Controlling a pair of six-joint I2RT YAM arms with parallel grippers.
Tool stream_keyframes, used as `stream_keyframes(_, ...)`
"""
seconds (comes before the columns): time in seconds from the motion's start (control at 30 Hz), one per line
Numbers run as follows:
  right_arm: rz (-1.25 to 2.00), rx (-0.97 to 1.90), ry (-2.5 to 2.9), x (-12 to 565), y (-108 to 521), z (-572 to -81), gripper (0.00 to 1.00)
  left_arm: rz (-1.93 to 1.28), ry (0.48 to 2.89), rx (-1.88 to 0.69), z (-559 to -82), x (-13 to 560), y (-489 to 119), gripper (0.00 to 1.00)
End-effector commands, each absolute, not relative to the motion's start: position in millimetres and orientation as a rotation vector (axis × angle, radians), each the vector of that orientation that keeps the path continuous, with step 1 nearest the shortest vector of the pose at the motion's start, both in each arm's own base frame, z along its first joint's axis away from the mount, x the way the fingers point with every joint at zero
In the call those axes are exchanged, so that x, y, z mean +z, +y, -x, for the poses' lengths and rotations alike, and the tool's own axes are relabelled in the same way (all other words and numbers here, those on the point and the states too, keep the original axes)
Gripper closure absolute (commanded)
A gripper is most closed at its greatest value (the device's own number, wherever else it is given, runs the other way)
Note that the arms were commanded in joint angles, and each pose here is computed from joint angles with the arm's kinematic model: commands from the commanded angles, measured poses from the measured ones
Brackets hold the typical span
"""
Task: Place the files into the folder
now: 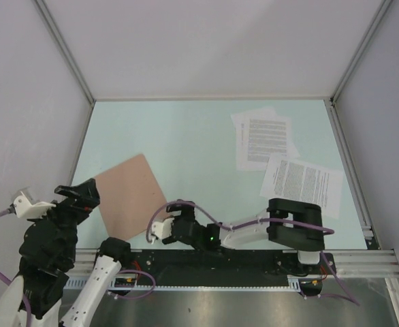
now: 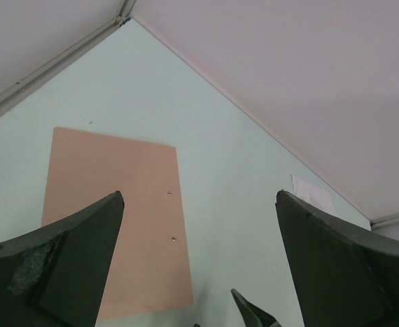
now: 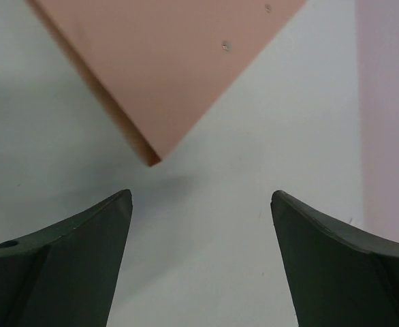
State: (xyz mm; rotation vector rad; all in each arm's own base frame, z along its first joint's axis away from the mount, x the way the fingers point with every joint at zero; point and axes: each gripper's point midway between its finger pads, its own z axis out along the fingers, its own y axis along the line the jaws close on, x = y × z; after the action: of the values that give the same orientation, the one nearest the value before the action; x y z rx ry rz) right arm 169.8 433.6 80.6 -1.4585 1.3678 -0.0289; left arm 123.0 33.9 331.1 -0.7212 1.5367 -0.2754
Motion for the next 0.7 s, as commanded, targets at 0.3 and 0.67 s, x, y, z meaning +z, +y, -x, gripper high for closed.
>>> stream_keyframes(0.3, 1.7, -0.188, 0.914, 64, 494, -149, 0.13, 0.678, 1.495, -0.198, -118, 335, 48, 0.0)
stream_keyframes(0.67, 1.633, -0.222, 0.867, 66, 519, -169, 0.49, 0.665, 1.505, -0.202, -118, 330, 48, 0.01)
